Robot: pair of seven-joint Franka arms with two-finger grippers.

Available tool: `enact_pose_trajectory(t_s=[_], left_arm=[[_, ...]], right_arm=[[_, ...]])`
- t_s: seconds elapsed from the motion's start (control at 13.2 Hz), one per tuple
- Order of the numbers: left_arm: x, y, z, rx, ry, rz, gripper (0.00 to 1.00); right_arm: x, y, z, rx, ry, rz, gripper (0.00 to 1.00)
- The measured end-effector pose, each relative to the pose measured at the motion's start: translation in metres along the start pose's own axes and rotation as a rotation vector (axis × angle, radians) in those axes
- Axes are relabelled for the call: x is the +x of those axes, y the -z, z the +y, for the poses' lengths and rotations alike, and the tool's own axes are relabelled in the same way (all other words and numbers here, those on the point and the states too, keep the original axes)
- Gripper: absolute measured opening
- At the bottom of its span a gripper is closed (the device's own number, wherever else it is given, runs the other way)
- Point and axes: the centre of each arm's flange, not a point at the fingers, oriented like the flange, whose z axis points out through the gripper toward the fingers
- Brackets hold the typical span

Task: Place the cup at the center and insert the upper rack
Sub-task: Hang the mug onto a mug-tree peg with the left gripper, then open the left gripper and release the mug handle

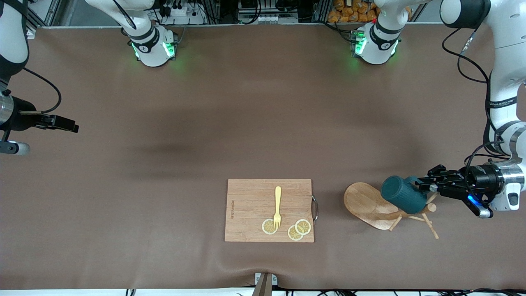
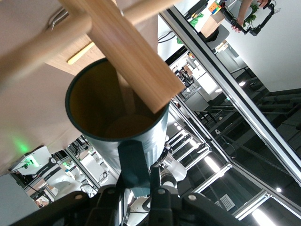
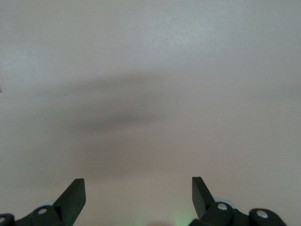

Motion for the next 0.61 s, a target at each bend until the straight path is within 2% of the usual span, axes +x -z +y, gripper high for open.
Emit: enact_pose_trajectory(t_s=[0.45, 0.53, 0.61], left_arm=[[0.0061, 0.0064, -0.0054, -0.025, -0.009, -0.007, 0.2], [0.0063, 0.0059, -0.0055, -0.025, -0.009, -0.008, 0.26], [0.0064, 0.0058, -0.0056, -0.025, -0.008, -0.008, 0.26]], right_arm=[[0.0, 0.0, -0.0001, 0.0, 0.0, 0.0, 1.0], [0.0, 0.0, -0.0001, 0.0, 0.0, 0.0, 1.0], [0.0, 0.0, -0.0001, 0.0, 0.0, 0.0, 1.0]])
